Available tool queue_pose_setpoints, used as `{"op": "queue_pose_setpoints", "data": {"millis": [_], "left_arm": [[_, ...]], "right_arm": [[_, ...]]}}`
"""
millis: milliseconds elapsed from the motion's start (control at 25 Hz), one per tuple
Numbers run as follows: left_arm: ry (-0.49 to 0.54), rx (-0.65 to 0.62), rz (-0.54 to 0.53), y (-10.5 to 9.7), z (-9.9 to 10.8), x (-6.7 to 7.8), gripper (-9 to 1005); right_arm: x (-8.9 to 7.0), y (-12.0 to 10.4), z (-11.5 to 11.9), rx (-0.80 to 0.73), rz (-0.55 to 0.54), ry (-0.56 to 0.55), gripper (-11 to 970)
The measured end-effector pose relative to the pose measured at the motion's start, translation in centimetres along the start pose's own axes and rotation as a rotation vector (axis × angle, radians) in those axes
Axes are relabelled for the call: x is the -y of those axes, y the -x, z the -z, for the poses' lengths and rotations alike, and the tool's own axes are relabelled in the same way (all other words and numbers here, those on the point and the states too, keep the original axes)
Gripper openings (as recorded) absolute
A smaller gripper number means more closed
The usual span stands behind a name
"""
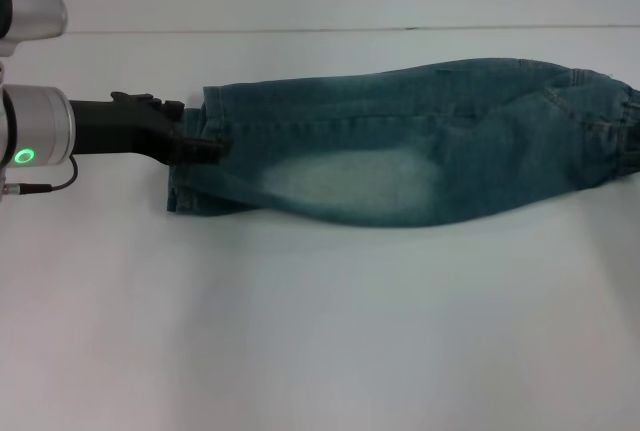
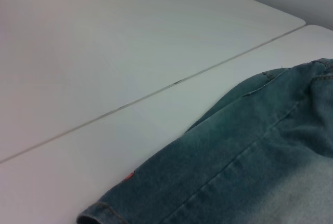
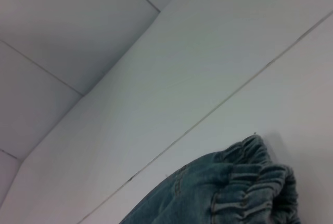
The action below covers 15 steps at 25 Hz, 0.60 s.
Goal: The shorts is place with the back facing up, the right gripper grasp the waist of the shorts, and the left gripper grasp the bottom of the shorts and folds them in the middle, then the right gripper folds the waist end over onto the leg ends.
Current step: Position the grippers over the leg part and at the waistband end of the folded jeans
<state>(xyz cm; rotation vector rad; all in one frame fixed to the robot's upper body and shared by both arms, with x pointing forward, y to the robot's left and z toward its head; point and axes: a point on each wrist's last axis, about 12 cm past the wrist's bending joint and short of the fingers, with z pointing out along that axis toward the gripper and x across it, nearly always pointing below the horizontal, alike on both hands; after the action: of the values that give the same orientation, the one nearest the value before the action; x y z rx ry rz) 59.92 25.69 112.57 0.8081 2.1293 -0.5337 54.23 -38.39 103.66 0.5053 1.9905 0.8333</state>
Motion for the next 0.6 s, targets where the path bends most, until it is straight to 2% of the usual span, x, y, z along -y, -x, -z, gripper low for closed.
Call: {"op": "queue_pose_setpoints", "data": {"millis": [360,560,600], "left_arm": [[0.0,-0.002,0.003,-0.16,-0.06,0.0,918],[-0.001,-0.003,0.002,-0.17,-0.08,0.01,917],[-0.002,-0.003,0.001,-0.17,-0.08,0.01,917]], "right_arm": [[0.36,0.33,0.4,0.034,0.017,-0.01,232],[0.37,0.33,0.31,0.036,0.029,-0.016,81],[0.36,0.35,0.28,0.036,0.031,-0.017,80]]}}
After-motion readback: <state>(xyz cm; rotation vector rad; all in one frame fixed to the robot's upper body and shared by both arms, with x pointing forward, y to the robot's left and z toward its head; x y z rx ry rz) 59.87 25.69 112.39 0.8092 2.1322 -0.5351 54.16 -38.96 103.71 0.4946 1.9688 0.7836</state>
